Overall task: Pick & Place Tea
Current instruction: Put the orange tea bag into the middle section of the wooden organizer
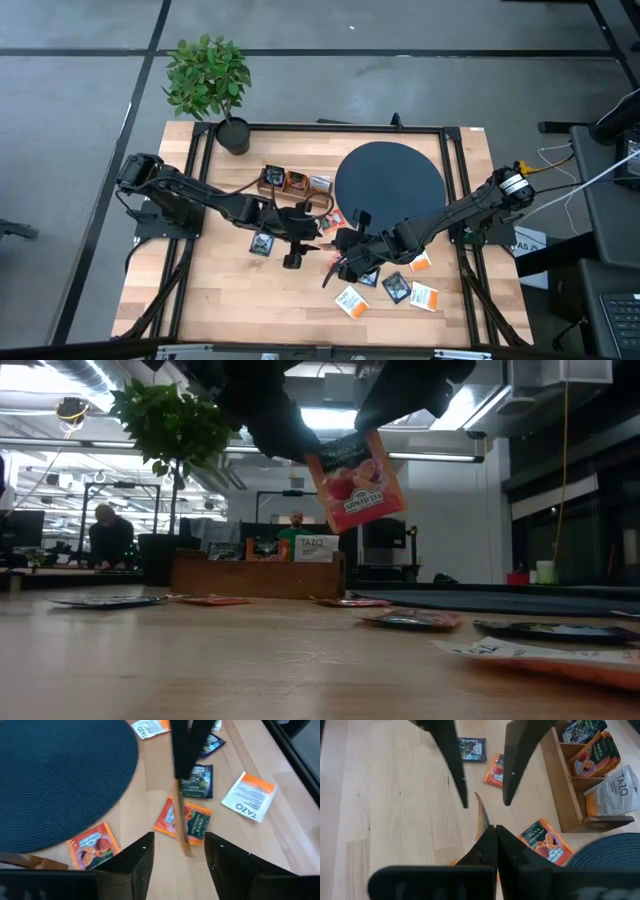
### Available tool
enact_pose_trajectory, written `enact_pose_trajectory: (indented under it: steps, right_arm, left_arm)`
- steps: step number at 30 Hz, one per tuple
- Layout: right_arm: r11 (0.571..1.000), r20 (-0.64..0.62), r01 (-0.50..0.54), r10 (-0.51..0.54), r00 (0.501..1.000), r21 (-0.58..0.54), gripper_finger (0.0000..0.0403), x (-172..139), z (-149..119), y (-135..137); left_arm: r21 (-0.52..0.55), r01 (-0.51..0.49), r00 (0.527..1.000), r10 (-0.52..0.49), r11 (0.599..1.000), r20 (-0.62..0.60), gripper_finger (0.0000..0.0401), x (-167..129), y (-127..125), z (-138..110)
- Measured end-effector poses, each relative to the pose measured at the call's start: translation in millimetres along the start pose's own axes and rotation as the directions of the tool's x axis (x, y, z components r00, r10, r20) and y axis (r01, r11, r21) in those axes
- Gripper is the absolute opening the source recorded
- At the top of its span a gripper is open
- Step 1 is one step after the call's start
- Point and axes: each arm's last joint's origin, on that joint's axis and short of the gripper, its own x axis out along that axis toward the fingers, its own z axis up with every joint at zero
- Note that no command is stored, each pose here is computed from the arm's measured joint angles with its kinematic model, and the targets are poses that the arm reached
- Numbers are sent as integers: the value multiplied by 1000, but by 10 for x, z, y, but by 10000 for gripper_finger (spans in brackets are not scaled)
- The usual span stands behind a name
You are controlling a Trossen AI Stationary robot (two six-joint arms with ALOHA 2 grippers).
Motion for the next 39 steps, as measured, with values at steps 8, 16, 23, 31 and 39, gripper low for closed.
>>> enact_pose_trajectory:
  steps: [8,16,23,31,39]
  right_arm:
    - [1000,5,5,-5,1000,2,0,0,3,-1]
    - [1000,8,6,-6,1000,8,0,0,5,0]
    - [1000,4,8,-8,1000,7,18,0,1,-2]
    - [996,-88,-55,61,994,70,7,39,-102,-14]
    - [980,-113,-73,95,989,184,5,228,-412,-54]
  left_arm:
    - [1,19,1000,-19,1000,-22,128,97,41,-42]
    - [35,28,1000,-28,999,-10,73,116,38,-34]
    - [41,30,999,-29,999,-26,44,113,9,-52]
    - [65,29,997,-24,997,-77,62,36,17,-82]
    - [87,20,994,-10,996,-109,75,46,71,-168]
